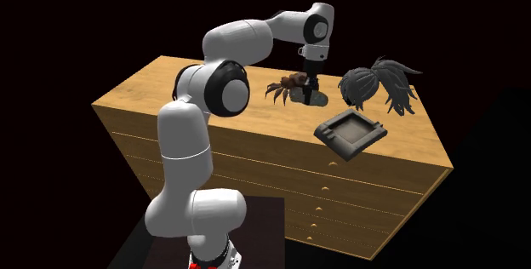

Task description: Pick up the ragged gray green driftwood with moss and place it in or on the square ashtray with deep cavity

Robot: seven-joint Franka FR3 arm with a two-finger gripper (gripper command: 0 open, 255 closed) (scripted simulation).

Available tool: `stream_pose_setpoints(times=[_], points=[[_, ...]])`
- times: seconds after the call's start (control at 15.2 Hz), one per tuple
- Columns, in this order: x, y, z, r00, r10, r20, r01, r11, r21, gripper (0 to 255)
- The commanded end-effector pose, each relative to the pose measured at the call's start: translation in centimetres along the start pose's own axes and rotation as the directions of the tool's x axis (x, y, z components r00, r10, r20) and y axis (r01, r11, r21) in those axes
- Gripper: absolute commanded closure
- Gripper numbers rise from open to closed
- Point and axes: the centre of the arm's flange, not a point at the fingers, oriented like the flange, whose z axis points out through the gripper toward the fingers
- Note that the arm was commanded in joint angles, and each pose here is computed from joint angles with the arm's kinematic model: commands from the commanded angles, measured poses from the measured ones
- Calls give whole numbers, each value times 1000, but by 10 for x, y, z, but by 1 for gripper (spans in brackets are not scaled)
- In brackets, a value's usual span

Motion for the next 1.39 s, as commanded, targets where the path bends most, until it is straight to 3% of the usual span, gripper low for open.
stream_pose_setpoints(times=[0.0,0.79,1.32], points=[[-23,4,-2,1000,0,0,0,1000,1,255],[-184,30,-1,1000,-1,0,1,1000,1,255],[-181,42,40,1000,0,0,0,1000,1,255]])
